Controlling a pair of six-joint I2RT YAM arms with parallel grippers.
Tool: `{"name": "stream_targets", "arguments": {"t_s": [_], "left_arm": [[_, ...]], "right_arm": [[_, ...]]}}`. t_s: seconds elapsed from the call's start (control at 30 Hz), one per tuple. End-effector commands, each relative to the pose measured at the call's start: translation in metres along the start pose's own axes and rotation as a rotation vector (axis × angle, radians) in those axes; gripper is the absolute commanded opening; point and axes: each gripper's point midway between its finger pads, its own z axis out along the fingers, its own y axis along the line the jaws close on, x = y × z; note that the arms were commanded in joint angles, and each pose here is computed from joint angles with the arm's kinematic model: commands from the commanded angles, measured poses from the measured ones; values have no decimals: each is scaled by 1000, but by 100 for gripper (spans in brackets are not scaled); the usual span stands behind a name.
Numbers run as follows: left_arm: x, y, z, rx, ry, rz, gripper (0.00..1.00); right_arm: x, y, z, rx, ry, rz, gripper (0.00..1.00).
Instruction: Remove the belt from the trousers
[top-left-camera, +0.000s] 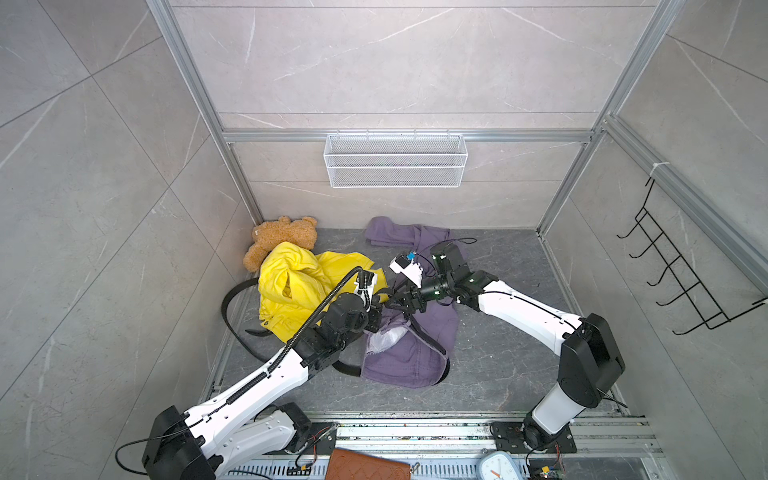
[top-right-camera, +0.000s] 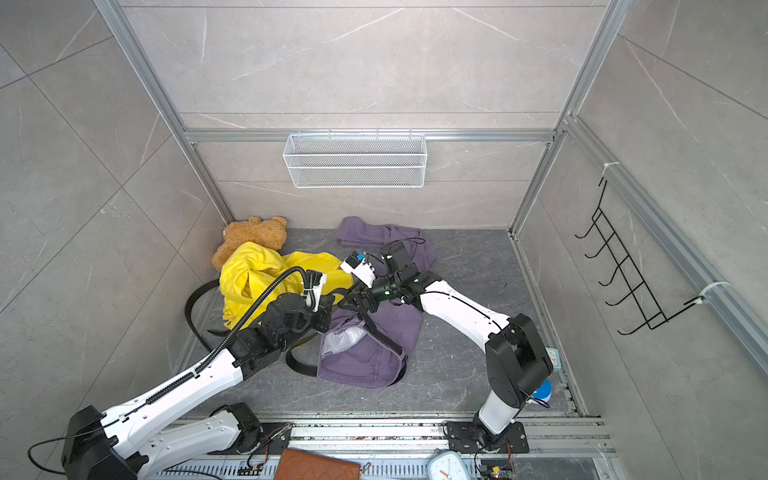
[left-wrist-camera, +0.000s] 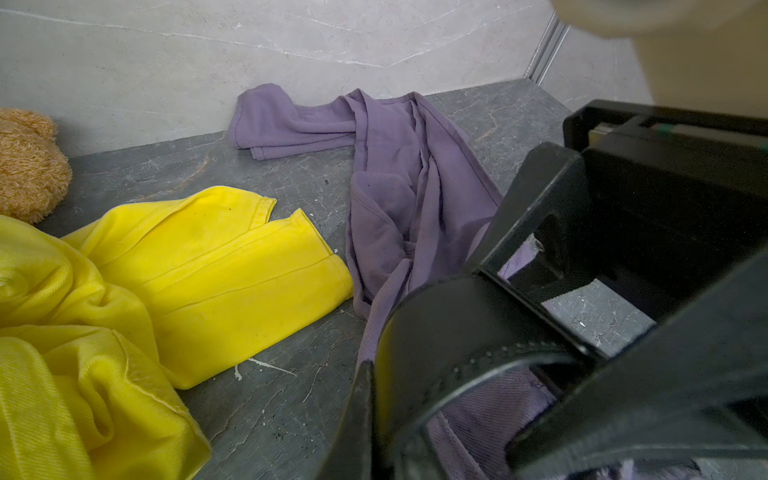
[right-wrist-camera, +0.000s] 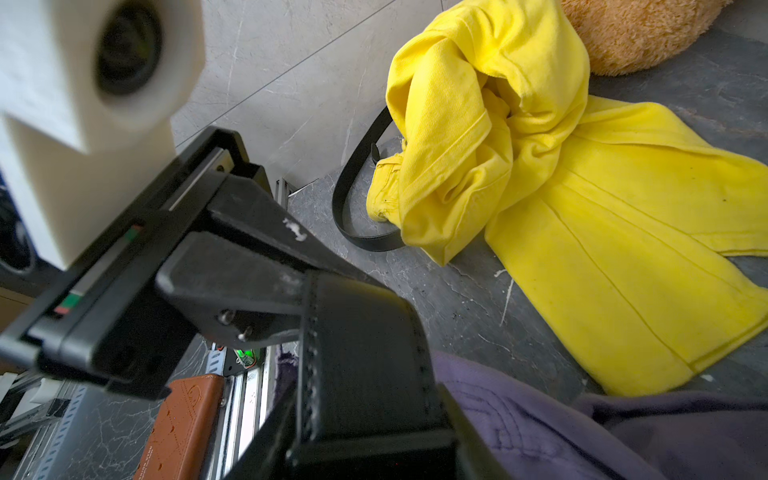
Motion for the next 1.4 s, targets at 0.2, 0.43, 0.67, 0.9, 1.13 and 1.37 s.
{"name": "stream_targets", "arguments": {"t_s": [0.2,0.43,0.67,0.9,1.13,1.37], "left_arm": [[15,35,-11,-153,25,-24,0],[24,61,-18,-243,39,-97,0],[38,93,-28,-346,74,-163,0],[53,107,-29,-399,114,-210,0],[57,122,-38,-455,113,-247,0],[54,127,-43,-450,93,-279,0]], "right_arm": [[-15,-6,-25,70,-56,16,7],[-12,-20,-39,107,-87,62,1],[-9,-31,-55,152,-98,101,0],[-11,-49,-75,231,-157,156,0],[-2,-63,-87,314,-171,205,0],[1,-65,-90,314,-174,219,0]]}}
